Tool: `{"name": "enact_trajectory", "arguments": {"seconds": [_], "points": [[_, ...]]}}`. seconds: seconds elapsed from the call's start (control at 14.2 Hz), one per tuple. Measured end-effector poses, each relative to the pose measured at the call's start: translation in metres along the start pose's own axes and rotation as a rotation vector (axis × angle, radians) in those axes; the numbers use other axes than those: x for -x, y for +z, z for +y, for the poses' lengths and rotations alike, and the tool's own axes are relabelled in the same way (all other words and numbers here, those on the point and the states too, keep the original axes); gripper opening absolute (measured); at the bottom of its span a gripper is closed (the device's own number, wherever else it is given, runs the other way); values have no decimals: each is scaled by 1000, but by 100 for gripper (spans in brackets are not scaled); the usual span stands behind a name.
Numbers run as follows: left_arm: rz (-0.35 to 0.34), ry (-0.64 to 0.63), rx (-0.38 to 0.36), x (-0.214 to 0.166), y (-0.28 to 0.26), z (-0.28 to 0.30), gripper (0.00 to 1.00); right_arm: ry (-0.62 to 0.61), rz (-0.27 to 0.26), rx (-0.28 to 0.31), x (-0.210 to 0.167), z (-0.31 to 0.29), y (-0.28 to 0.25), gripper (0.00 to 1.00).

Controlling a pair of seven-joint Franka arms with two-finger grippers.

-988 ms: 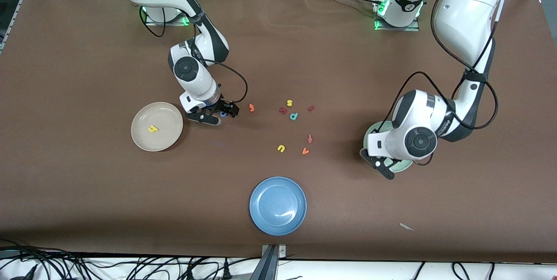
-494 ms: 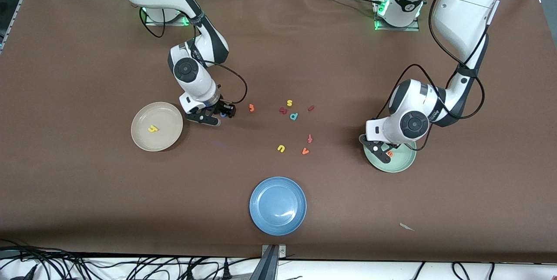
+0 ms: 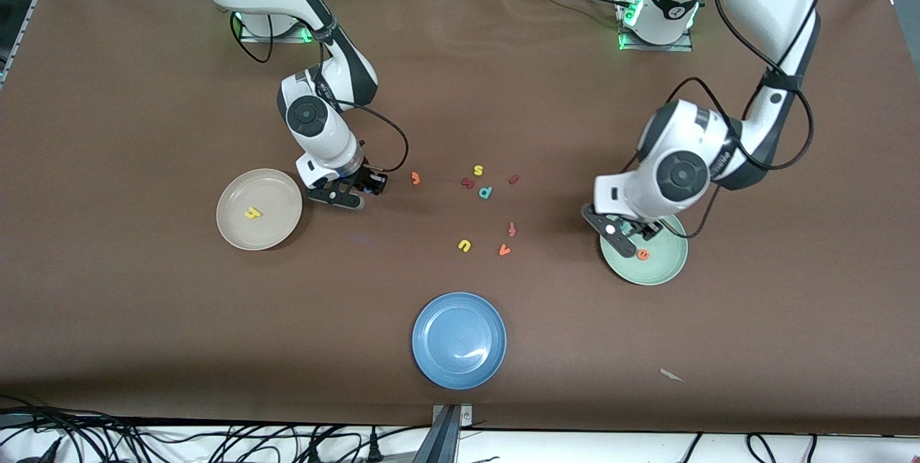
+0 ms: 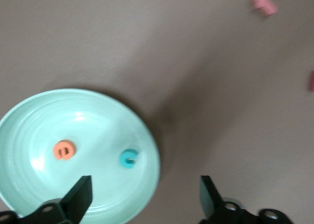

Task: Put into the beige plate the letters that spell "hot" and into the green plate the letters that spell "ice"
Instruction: 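Release the c on the green plate while the right gripper lifts the o, then carry the o to the beige plate while the left gripper grasps the i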

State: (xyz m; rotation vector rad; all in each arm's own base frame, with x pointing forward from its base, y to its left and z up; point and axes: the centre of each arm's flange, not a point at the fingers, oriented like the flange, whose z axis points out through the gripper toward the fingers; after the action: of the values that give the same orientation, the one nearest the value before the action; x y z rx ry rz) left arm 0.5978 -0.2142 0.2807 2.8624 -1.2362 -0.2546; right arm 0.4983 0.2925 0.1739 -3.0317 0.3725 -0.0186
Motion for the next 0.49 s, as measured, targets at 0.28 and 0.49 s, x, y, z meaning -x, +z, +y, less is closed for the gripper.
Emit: {"name": "enact_trajectory", "arguments": {"seconds": [0.28, 0.49], "points": [[-14, 5, 24, -27, 9, 70, 100, 3, 1, -1, 0, -1, -1, 31], [-35, -11, 19, -51, 31, 148, 100, 3, 4, -4, -2, -2, -2, 31]]}}
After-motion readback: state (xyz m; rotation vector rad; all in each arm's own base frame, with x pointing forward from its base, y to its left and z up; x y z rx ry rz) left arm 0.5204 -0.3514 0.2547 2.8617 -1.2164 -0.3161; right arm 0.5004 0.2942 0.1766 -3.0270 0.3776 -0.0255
